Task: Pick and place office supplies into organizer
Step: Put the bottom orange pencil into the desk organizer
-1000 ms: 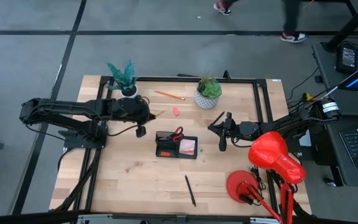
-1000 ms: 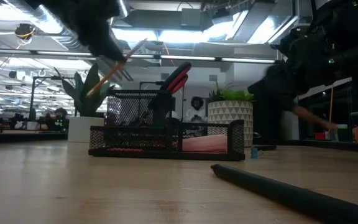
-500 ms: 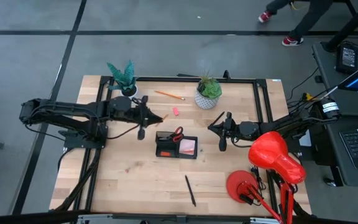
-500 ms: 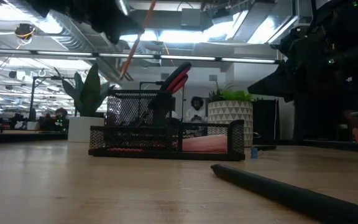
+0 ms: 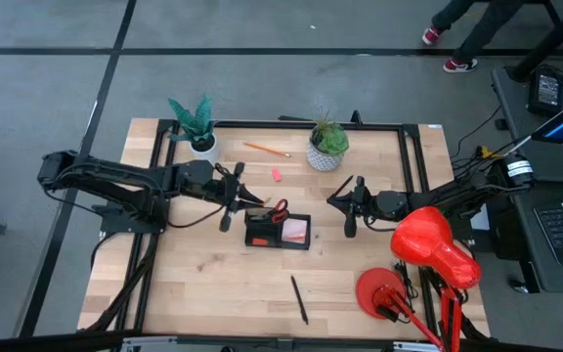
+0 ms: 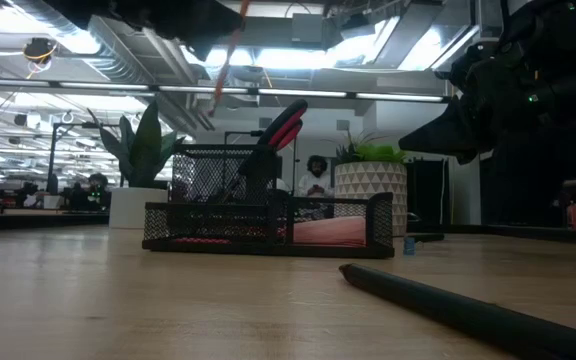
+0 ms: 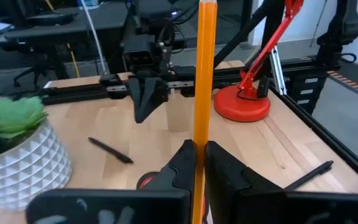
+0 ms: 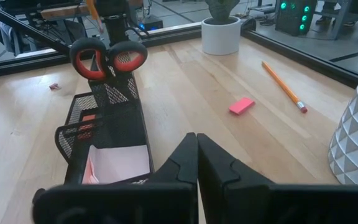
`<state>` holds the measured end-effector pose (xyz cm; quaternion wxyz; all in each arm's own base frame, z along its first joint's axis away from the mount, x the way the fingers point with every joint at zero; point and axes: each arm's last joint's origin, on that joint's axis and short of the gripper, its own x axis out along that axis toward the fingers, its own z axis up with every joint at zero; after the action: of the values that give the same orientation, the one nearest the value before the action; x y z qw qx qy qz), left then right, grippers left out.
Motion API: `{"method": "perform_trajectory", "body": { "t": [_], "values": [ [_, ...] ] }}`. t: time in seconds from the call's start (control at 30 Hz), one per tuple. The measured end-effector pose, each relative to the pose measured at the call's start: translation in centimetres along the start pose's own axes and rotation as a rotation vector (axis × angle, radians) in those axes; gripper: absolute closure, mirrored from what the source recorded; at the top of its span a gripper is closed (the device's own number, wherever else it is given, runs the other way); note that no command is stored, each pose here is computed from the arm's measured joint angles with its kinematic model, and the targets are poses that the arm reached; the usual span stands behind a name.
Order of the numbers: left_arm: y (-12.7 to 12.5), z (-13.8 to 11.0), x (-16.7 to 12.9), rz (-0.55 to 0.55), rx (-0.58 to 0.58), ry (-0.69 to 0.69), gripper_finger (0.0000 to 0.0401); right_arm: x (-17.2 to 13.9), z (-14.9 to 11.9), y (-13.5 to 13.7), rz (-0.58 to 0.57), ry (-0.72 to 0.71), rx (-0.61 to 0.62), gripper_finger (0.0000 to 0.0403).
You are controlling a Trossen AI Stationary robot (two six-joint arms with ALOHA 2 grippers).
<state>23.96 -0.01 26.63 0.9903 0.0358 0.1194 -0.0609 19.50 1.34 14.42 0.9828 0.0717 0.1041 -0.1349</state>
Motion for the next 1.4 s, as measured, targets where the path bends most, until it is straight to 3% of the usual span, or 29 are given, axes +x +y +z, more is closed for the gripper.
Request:
{"method": "perform_trajectory", "body": {
  "t": [0.63,0.8,0.93,1.1,1.4],
  "values": [
    [0.4,-3.3,4.0,0.038,-0.083,0.127,0.0386,0.0,0.0,0.0,0.0,-0.002,0.0,0.0398],
    [0.5,-3.7,3.8,0.048,-0.094,0.123,0.0386,0.0,0.0,0.0,0.009,0.001,0.019,0.0398],
    [0.4,-5.9,2.8,0.058,-0.129,0.054,0.0386,0.0,0.0,0.2,0.057,0.012,0.039,0.0398],
    [0.4,-6.9,1.6,0.034,-0.163,-0.042,0.0386,-0.1,-0.1,0.4,0.069,0.019,0.05,0.0398],
    [0.3,-8.2,2.1,0.015,-0.16,0.052,0.0386,-0.1,-0.1,0.4,0.068,0.023,0.114,0.0398]
  ]
}}
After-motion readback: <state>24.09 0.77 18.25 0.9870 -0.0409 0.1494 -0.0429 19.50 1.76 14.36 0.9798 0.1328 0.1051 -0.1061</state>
